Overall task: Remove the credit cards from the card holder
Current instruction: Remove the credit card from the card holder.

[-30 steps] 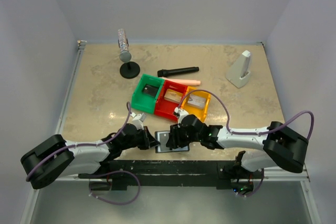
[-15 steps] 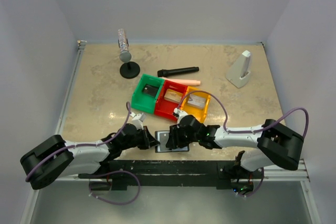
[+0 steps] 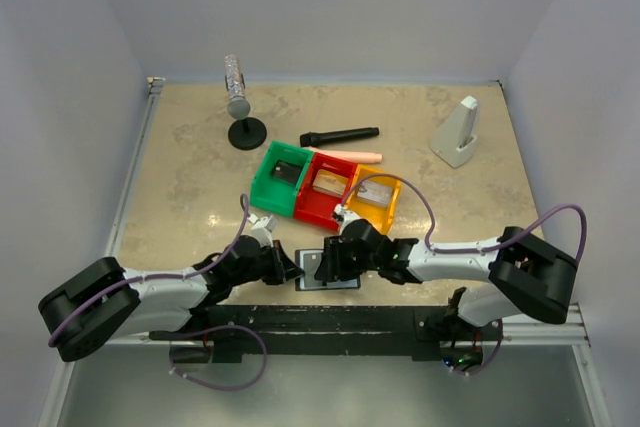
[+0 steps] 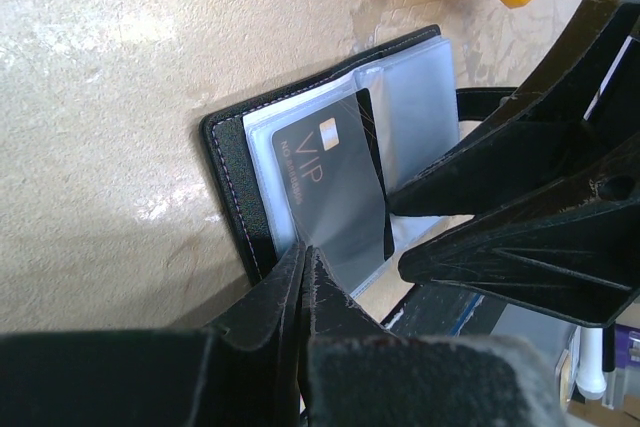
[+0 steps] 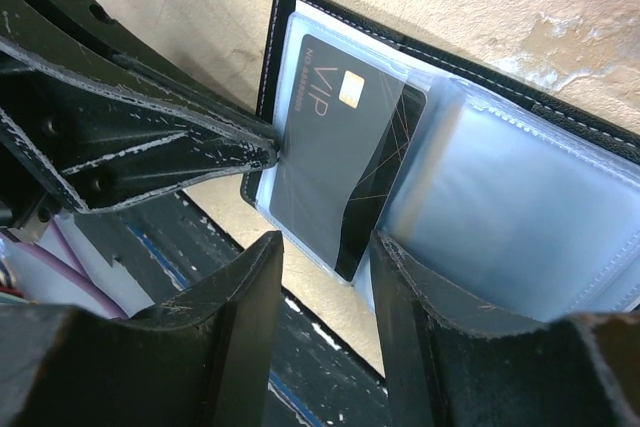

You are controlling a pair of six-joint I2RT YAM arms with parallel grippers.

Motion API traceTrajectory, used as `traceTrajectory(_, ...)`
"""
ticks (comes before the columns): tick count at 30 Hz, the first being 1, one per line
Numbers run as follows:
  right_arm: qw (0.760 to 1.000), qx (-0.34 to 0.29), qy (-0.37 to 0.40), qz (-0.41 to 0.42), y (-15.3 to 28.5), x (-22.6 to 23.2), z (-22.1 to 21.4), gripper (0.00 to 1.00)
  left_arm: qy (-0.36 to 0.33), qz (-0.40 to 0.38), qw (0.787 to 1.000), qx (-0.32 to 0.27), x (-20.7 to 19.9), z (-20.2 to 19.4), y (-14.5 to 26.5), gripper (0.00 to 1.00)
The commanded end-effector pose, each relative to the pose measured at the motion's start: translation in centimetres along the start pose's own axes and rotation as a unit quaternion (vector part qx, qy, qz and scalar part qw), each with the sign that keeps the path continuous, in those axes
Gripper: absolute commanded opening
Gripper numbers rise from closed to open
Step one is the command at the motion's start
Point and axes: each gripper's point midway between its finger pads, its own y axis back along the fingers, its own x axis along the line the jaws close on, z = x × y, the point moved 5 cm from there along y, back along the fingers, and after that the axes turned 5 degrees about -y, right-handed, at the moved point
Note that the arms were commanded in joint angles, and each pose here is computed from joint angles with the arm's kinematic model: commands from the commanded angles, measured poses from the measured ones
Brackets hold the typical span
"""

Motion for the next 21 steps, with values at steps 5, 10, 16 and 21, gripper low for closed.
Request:
traceTrajectory(5, 0.998, -0.017, -0.040, 0.052, -0.2, 1.2, 0.4, 0.45, -0.007, 0.016, 1.000, -0.006, 0.9, -0.2, 0.1, 0.02)
traceTrajectory(10, 0.996, -0.024, -0.047, 0.065, -0.1, 1.4, 0.6, 0.45, -0.007, 0.016, 1.000, -0.006, 0.9, -0.2, 0.1, 0.02)
traceTrajectory(16, 0.996, -0.044, -0.057, 0.059, 0.1, 0.9, 0.9, 0.45, -0.007, 0.016, 1.000, -0.005, 1.0, -0.2, 0.1, 0.02)
traceTrajectory(21, 0.995, -0.059, -0.069, 0.039, 0.3, 0.1, 1.3, 0.45, -0.007, 0.019, 1.000, -0.004, 1.1, -0.3, 0.1, 0.02)
